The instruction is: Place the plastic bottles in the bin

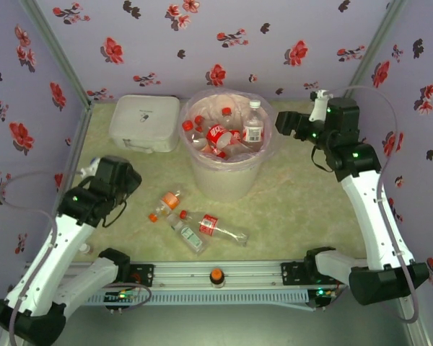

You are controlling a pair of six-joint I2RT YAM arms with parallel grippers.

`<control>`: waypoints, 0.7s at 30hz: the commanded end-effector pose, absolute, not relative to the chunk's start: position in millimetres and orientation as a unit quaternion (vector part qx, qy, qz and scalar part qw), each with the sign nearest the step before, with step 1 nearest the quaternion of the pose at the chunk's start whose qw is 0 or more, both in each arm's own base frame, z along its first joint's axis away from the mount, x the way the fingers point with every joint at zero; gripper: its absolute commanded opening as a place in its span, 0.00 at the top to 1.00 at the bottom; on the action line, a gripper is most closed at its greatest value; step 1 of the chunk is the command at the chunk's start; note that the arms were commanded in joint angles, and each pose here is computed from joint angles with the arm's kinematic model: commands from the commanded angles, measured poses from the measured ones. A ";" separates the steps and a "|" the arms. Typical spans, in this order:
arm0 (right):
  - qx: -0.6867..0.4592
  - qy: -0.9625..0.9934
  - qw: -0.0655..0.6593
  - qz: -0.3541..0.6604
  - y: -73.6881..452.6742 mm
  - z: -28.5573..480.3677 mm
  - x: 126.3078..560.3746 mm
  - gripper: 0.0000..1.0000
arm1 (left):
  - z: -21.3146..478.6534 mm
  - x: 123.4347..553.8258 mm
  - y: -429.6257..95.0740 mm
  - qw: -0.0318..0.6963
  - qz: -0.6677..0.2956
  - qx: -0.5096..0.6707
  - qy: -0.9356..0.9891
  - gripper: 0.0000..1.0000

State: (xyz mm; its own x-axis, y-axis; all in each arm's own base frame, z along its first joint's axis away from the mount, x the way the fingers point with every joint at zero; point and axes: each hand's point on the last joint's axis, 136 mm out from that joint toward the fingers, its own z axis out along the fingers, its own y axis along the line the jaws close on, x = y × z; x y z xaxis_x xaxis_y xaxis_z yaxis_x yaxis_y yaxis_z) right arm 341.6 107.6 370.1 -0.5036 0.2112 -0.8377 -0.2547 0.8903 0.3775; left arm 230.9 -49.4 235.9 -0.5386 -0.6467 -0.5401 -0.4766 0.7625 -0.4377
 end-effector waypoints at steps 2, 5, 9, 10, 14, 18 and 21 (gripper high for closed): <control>-0.047 0.800 0.495 0.336 141.1 416.4 326.1 0.15 | 292.9 246.7 -84.7 0.423 -0.146 -0.104 0.888 0.60; -0.100 0.784 0.474 0.387 180.2 435.8 317.3 0.16 | 332.8 239.5 -121.3 0.459 -0.232 -0.006 0.857 0.73; -0.193 0.753 0.437 0.453 249.9 457.2 297.5 0.16 | 357.8 220.4 -158.7 0.468 -0.308 0.090 0.823 0.96; -0.209 0.745 0.428 0.468 265.8 461.4 293.9 0.16 | 360.0 215.7 -166.6 0.467 -0.323 0.107 0.816 1.00; -0.253 0.732 0.386 0.501 319.4 462.4 284.1 0.16 | 368.1 196.9 -189.4 0.473 -0.370 0.164 0.783 1.00; -0.285 0.730 0.351 0.513 357.7 451.8 275.4 0.12 | 364.9 188.6 -199.0 0.467 -0.375 0.193 0.777 1.00; -0.300 0.725 0.323 0.529 376.8 442.9 268.4 0.11 | 359.9 188.7 -206.7 0.459 -0.375 0.206 0.779 1.00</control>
State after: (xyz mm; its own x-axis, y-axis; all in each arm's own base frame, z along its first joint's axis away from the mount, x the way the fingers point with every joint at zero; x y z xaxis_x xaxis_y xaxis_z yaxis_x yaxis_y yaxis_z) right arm 283.4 366.8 427.3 -0.6127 -0.0861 -0.7856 -0.7592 0.3405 0.5547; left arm 190.7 -195.2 355.0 -0.5400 -0.0590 -0.8396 0.5978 0.6752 -0.4320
